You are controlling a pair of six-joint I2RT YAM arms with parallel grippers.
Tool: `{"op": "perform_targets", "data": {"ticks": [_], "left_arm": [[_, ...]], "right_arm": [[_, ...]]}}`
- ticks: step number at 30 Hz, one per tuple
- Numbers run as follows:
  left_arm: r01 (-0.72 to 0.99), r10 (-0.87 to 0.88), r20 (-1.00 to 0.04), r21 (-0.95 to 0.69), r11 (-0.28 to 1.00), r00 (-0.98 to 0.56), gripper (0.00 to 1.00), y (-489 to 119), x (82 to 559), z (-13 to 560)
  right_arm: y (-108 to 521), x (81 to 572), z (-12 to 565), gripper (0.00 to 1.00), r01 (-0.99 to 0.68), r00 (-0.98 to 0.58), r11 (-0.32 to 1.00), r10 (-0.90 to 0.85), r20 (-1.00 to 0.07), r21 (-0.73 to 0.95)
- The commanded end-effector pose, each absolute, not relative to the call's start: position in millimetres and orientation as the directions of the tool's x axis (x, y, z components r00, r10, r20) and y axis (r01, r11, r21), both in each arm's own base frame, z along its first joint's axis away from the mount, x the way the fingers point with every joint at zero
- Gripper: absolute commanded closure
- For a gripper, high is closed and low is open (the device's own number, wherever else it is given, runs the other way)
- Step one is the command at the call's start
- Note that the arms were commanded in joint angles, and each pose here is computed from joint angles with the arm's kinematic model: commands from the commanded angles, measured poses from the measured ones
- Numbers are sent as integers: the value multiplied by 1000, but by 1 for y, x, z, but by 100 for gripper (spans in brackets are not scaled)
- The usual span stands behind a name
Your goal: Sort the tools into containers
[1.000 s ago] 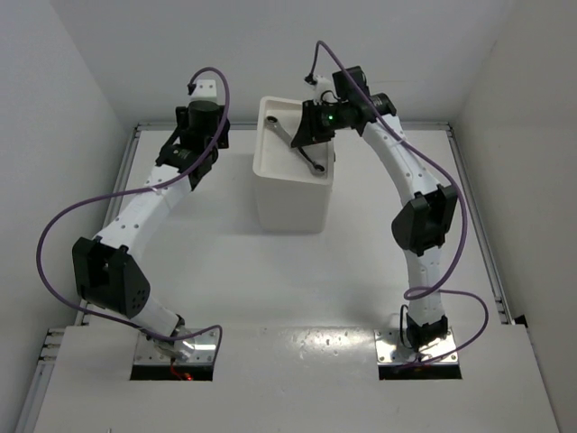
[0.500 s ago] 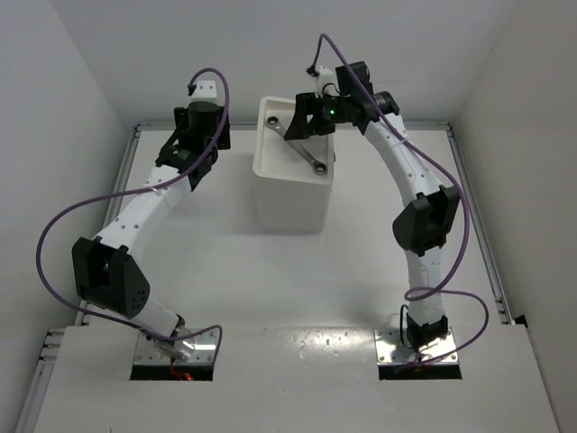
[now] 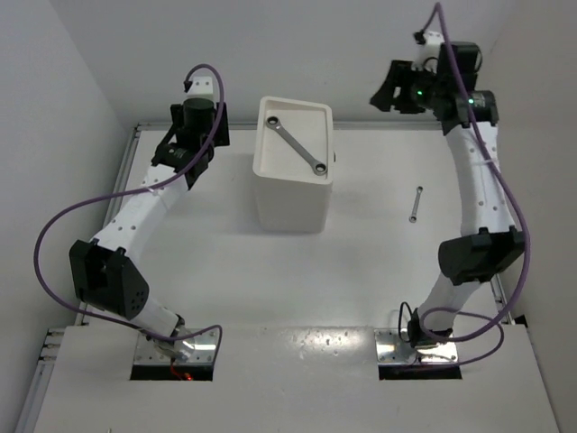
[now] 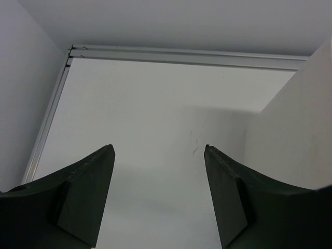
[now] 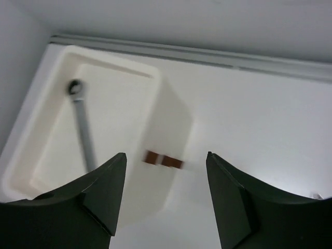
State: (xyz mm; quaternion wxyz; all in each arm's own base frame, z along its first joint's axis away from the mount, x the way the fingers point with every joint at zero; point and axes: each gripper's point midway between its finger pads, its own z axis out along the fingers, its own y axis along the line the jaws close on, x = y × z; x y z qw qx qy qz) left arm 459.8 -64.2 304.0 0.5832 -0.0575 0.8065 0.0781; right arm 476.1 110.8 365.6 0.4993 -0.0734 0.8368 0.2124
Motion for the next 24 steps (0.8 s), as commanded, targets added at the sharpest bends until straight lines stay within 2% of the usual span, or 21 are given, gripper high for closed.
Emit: {"op": "perform_targets", "data": {"ticks": [1,4,6,10,11,16,18,19,24], "left_arm": [[-213,-29,-978,16,977,-207,24,-53,456,349],[-221,-19,-976,30,975,-217,24,-49,459,345],[-229,-14,-972,41,973,-234,24,-48,460,337],[-239,-18,-966,46,970,-259,24,-45,467,324],[-230,-18,-966,44,972,-260,24,-47,467,324],[-246,-12,-958,61,967,-287,24,-42,470,313],[-248,-19,-955,58,967,-295,24,-42,470,308],[-248,-19,-955,58,967,-295,24,-42,470,308],[-265,-22,-952,63,962,-304,24,-33,470,303]], "right_arm": [[25,458,278,37,-37,-712,964,159,-684,262],[-38,411,196,41,107,-838,982,174,-518,156],[-63,392,167,44,131,-880,984,171,-442,120],[-70,374,114,47,118,-940,982,159,-304,149],[-70,374,105,51,121,-946,981,160,-282,152],[-78,401,82,51,104,-957,983,140,-254,151],[-84,403,61,52,122,-966,982,151,-209,147],[-86,408,59,55,111,-967,983,141,-214,144],[-92,414,38,56,121,-974,985,142,-177,126]]}}
